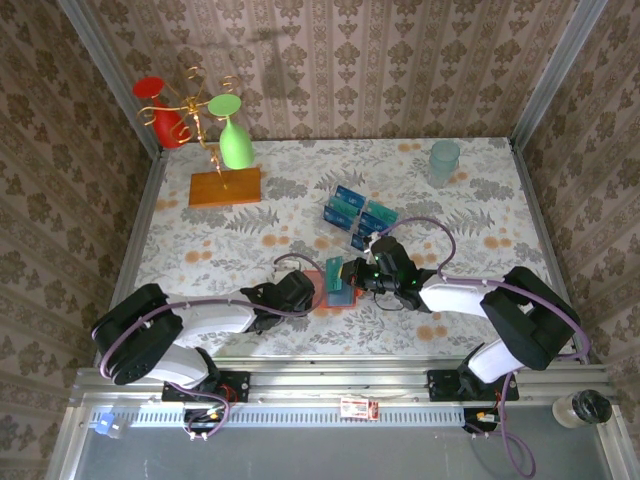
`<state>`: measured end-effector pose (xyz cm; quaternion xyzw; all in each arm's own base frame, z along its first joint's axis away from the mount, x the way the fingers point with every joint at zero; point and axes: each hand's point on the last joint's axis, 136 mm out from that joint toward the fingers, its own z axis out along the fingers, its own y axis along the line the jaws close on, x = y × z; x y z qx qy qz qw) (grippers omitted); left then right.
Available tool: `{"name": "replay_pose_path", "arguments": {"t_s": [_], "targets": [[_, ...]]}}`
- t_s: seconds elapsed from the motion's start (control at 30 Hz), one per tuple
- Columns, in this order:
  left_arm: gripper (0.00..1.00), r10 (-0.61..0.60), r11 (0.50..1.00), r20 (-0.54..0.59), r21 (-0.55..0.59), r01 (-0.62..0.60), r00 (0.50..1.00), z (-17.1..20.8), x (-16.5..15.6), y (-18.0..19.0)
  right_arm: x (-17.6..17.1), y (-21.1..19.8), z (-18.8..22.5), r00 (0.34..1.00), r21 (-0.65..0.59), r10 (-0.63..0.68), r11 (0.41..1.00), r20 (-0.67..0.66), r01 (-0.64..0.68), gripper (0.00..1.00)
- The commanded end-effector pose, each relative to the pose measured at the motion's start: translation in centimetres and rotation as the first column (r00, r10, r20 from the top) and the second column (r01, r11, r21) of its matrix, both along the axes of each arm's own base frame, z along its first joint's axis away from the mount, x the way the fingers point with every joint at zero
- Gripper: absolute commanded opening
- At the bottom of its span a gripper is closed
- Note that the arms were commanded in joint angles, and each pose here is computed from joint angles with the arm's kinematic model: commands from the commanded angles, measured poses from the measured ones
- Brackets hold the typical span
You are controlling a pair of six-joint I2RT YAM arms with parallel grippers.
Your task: Put the credit cards into the card holder
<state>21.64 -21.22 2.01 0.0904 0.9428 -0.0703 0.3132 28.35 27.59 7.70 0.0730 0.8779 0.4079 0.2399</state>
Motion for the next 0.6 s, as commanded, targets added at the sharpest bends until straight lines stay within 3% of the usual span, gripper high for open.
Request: {"name": "replay_pose_path", "arguments": {"t_s": [0.0, 0.57], "targets": [[0.71, 0.020, 1.000, -0.010, 0.013, -0.019, 1.000, -0.5, -0.5, 0.9, 0.7, -0.2, 1.1, 0.996, 0.028, -0.067, 0.997, 0.061, 0.066, 0.00], [0.71, 0.020, 1.000, -0.009, 0.012, -0.020, 1.000, -0.6, -0.5, 0.8, -0.2, 0.1, -1.1, 0.989, -0.004, -0.130, 0.991, 0.071, 0.131, 0.00]]}}
